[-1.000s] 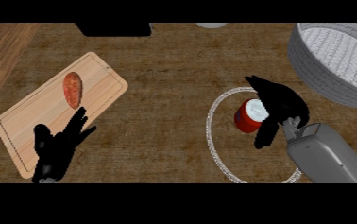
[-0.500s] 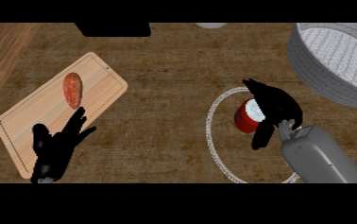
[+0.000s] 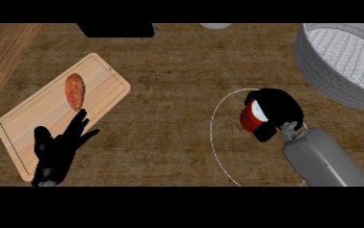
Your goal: Pick the can from the placemat and place it in the basket
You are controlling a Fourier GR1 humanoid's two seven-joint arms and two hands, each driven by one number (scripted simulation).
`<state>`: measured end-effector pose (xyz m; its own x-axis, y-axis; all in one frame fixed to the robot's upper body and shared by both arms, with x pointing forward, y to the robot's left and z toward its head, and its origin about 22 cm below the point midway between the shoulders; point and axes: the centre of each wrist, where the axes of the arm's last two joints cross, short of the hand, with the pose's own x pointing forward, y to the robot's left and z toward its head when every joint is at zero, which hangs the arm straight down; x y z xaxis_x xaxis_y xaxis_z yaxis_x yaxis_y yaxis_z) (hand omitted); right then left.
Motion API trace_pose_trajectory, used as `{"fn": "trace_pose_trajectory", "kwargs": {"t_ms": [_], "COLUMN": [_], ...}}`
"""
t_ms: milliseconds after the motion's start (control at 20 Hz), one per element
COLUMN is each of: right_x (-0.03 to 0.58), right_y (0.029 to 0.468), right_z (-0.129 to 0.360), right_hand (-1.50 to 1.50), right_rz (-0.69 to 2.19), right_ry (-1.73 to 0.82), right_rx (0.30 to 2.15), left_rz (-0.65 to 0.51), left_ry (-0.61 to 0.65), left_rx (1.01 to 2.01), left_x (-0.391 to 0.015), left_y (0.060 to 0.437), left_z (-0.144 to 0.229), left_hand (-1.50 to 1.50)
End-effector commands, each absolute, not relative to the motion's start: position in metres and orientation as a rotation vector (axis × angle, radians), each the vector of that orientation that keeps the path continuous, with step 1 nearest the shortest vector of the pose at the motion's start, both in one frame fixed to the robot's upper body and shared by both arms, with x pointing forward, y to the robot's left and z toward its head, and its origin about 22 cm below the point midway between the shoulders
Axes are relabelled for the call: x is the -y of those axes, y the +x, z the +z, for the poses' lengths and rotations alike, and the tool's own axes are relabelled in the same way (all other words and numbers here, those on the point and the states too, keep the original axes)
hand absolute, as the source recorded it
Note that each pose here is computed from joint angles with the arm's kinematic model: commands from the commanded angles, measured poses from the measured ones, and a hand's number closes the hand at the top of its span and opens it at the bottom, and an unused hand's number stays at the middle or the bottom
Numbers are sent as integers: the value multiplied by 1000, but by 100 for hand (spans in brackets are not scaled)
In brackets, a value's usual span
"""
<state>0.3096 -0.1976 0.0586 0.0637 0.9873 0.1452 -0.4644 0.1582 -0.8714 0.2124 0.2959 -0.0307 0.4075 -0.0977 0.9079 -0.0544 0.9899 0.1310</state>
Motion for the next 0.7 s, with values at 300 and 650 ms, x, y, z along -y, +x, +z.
{"fn": "trace_pose_trajectory", "kwargs": {"t_ms": [300, 650], "right_x": [230, 282], "right_y": [276, 201], "right_z": [40, 26], "right_hand": [150, 150], "right_rz": [1491, 1724], "right_ry": [-764, -616], "right_rx": [983, 1156], "left_rz": [-2, 4], "left_ry": [150, 178], "left_rx": [1010, 998], "left_x": [-303, -309], "left_y": [191, 188], "left_z": [-42, -49], "left_hand": [0, 0]}}
